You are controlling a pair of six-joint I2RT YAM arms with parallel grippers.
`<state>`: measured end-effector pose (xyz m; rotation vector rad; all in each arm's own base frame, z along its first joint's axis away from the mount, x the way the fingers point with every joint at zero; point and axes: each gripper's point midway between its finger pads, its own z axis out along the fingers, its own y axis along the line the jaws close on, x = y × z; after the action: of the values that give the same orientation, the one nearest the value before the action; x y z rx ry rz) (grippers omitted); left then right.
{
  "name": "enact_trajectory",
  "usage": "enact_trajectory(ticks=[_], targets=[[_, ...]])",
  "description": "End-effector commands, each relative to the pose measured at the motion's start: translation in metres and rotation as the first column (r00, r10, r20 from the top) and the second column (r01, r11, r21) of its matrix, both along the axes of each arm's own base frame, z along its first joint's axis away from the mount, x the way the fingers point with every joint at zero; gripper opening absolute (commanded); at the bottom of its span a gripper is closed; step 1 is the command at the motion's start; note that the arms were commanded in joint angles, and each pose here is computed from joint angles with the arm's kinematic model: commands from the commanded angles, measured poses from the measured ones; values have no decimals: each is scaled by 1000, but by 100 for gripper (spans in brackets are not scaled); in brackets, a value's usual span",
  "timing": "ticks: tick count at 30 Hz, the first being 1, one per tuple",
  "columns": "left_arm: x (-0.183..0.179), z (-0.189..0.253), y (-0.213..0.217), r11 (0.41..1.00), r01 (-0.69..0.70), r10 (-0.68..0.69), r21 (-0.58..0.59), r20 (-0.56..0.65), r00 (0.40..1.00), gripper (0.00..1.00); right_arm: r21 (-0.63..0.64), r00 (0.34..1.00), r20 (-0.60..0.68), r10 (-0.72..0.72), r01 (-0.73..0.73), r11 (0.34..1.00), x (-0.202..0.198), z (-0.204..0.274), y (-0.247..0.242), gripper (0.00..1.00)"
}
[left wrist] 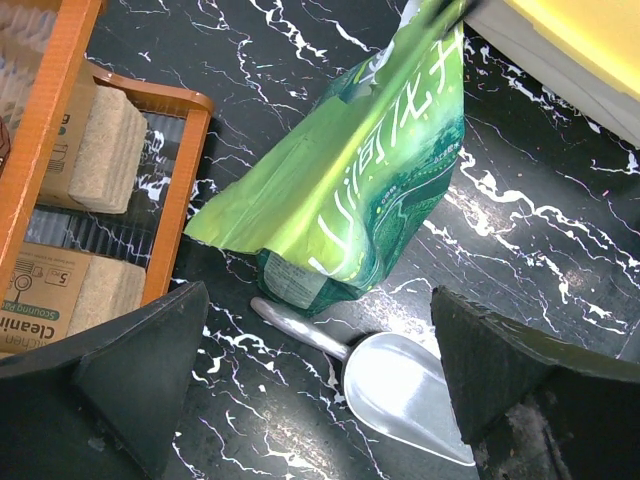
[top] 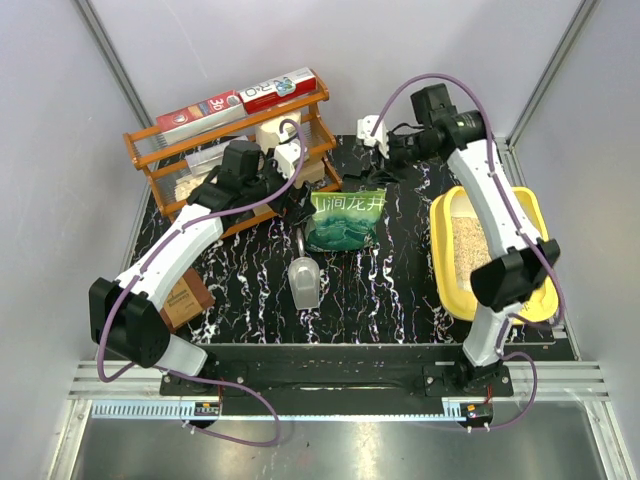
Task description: Fill the litter box with clean litter
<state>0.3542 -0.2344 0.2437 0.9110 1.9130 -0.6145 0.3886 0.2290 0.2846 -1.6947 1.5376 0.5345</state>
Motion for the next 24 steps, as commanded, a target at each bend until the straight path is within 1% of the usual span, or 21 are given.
enact_trajectory(ticks=[1,2,3,5,6,8,9,11,12,13,15,18,19,20,21,23,24], targets=[[6,28,-2,998,4,0,-55,69,998,99,89,999,-49,-1,5,996,-46,21,0,0],[5,29,-3,998,4,0,-60,70,998,99,101,999,-53,3,2,995,-59,22,-3,0],[6,29,-2,998,-5,9,-57,70,998,99,81,990,-142,-1,13,997,-72,-6,-6,0],[7,32,0,998,-16,20,-61,72,997,99,84,978,-207,0,17,996,-91,-20,-9,0],[8,32,3,998,-28,33,-59,73,997,99,63,954,-300,-12,33,997,-106,-44,-12,0],[11,31,5,996,-59,63,-63,63,996,99,71,923,-384,-19,50,996,-120,-59,-12,2],[15,29,10,994,-93,96,-57,59,994,99,63,888,-457,-50,89,994,-126,-75,-11,3],[20,29,14,987,-143,146,-72,40,988,99,62,844,-532,-66,117,991,-131,-89,-9,5],[25,28,20,979,-189,192,-76,31,981,99,43,809,-582,-82,131,990,-137,-103,-9,6],[27,29,22,969,-228,229,-99,-1,973,99,33,790,-607,-86,133,991,-140,-111,-10,7],[33,24,30,950,-289,285,-115,-46,957,99,1,731,-673,-109,148,989,-146,-134,-10,8],[35,13,38,920,-363,343,-146,-142,928,99,-44,667,-728,-156,181,982,-146,-158,-10,13],[35,12,39,914,-373,348,-160,-165,923,99,-54,655,-737,-166,188,981,-144,-162,-10,13],[34,7,38,903,-391,354,-177,-211,911,99,-73,642,-743,-187,201,977,-142,-168,-11,15],[31,0,38,902,-389,339,-187,-250,907,99,-93,614,-758,-219,231,968,-137,-176,-9,24],[30,-4,35,886,-405,330,-226,-308,892,99,-122,579,-775,-255,259,958,-134,-184,-9,36],[26,-9,31,891,-386,297,-240,-336,894,99,-137,541,-798,-265,267,954,-134,-191,-9,48]])
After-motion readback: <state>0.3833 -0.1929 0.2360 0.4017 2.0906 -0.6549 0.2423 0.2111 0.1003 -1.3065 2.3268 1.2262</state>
